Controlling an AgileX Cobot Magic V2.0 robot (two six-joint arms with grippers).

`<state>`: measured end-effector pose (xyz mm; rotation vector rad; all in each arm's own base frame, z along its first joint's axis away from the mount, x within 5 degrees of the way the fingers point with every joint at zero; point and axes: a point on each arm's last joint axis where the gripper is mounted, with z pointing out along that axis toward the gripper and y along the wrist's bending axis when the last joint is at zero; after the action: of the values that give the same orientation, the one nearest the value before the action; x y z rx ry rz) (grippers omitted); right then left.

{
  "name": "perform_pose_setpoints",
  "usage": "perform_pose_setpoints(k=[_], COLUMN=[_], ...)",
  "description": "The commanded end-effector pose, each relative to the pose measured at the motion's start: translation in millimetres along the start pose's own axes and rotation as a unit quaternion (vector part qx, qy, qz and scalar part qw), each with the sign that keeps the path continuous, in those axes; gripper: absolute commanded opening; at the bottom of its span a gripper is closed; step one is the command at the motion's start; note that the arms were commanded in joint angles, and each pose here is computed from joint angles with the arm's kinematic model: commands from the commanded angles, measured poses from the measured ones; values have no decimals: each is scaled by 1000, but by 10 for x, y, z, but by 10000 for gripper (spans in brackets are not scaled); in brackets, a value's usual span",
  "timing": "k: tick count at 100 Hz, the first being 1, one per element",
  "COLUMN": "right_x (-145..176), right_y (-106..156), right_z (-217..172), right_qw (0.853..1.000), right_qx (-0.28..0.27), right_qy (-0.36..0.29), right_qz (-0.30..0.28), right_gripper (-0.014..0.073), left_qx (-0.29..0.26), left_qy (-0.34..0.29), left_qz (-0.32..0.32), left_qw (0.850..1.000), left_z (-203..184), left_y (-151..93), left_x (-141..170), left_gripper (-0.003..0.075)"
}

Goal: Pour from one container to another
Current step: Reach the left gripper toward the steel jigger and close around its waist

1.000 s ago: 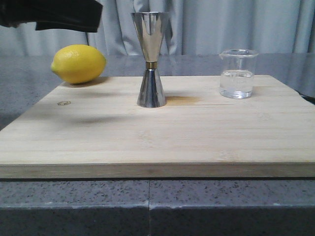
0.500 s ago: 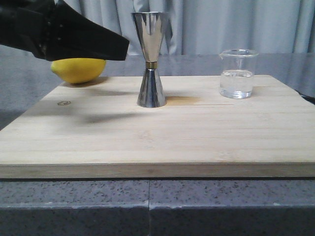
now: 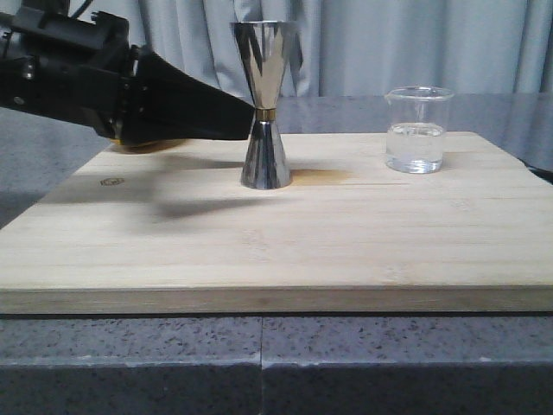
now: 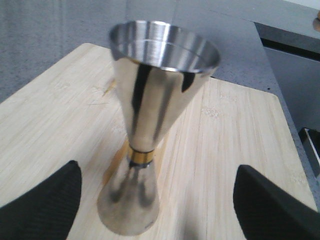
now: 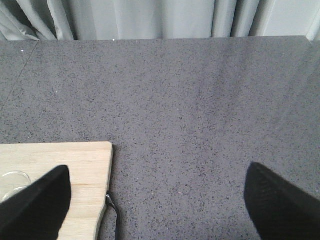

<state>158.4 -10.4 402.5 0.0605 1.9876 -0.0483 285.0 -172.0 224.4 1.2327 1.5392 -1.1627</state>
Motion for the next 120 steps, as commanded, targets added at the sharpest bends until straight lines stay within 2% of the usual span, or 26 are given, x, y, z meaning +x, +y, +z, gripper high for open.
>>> perform_pose_setpoints(k=[1, 58, 120], right_x=[-132, -122, -128], right_y=[-2, 1, 2], right_z=[-25, 48, 47], right_qw=[999, 999, 999], right_qx=[2, 0, 0], right_qy=[-47, -34, -38], right_qz=[-7, -5, -4], right_gripper=[648, 648, 648], left_qx=[24, 1, 7], left_qy=[-61, -66, -69], left_qz=[26, 64, 33], left_qw=[998, 996, 997], left_z=[32, 78, 237], left_y=[-111, -41, 23], left_x=[-284, -470, -325], left_gripper=[566, 565, 565])
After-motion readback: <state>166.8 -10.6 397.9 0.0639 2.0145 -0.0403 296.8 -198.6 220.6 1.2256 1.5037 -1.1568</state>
